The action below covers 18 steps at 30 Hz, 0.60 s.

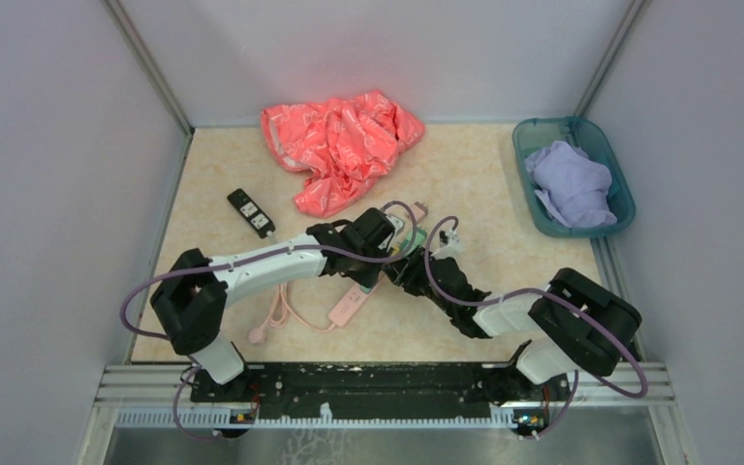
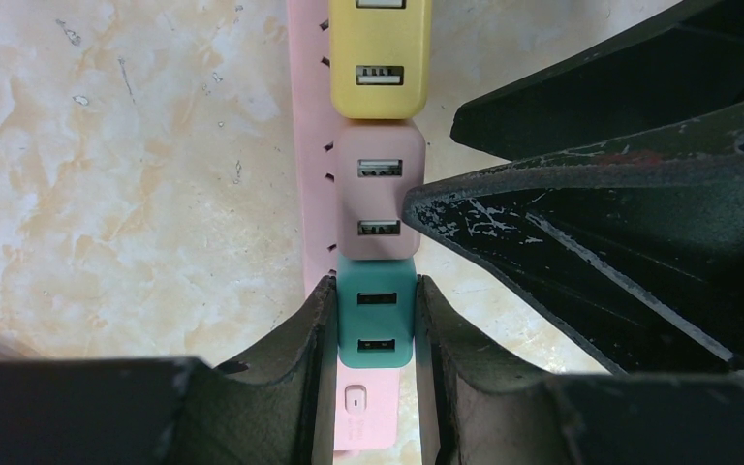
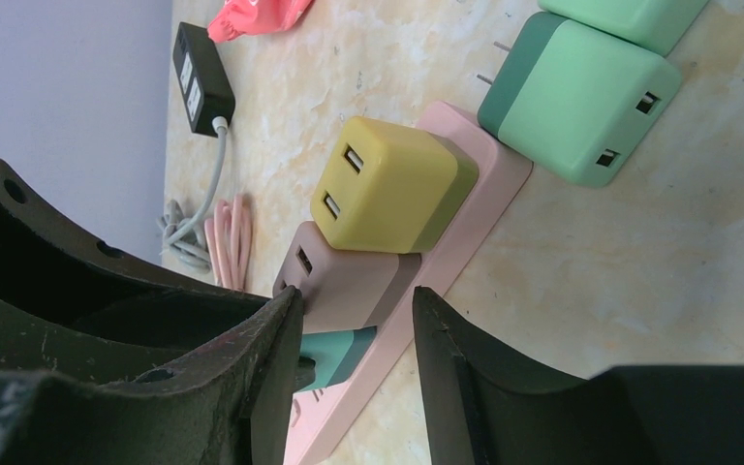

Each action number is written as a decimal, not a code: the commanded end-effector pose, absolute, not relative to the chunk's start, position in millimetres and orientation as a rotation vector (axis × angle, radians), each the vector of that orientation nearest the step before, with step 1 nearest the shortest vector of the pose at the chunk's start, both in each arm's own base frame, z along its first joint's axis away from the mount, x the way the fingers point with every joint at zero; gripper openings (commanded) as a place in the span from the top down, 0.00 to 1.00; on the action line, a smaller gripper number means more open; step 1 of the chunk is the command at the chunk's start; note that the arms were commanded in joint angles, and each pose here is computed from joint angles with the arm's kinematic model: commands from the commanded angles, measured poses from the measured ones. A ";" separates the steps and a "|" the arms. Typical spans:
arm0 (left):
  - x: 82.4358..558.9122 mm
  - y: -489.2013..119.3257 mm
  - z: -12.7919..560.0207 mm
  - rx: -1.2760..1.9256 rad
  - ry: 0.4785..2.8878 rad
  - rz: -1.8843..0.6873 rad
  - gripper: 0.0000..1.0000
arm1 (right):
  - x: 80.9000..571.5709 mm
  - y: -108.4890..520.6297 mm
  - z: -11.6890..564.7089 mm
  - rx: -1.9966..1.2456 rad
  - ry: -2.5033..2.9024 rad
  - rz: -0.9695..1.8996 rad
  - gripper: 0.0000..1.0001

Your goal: Insert the plug

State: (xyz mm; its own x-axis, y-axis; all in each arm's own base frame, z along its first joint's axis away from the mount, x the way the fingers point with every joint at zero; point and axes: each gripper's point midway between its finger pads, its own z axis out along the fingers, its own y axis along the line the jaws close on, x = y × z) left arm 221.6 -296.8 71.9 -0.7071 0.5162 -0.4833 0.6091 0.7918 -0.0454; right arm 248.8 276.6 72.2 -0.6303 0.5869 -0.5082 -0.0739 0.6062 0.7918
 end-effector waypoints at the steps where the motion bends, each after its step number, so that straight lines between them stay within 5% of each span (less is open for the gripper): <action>1: 185.9 -266.1 18.2 0.896 2.712 -0.152 1.00 | 260.7 285.4 92.0 0.408 1.974 1.085 0.55; 12: 179.7 -262.2 11.2 0.881 2.729 -0.126 1.00 | 261.0 280.6 102.4 0.351 1.953 1.044 0.55; 18: 198.4 -282.5 52.8 0.809 2.613 -0.217 0.63 | 259.1 266.4 111.8 0.311 1.920 0.985 0.51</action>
State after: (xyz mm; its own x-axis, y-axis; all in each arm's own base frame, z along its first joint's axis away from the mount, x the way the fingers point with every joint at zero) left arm 221.2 -297.2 72.5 -0.7006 0.4906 -0.5181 0.5884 0.8080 -0.0304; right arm 249.1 271.9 82.5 -0.6138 0.5509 -0.5655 -0.1172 0.6448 0.7553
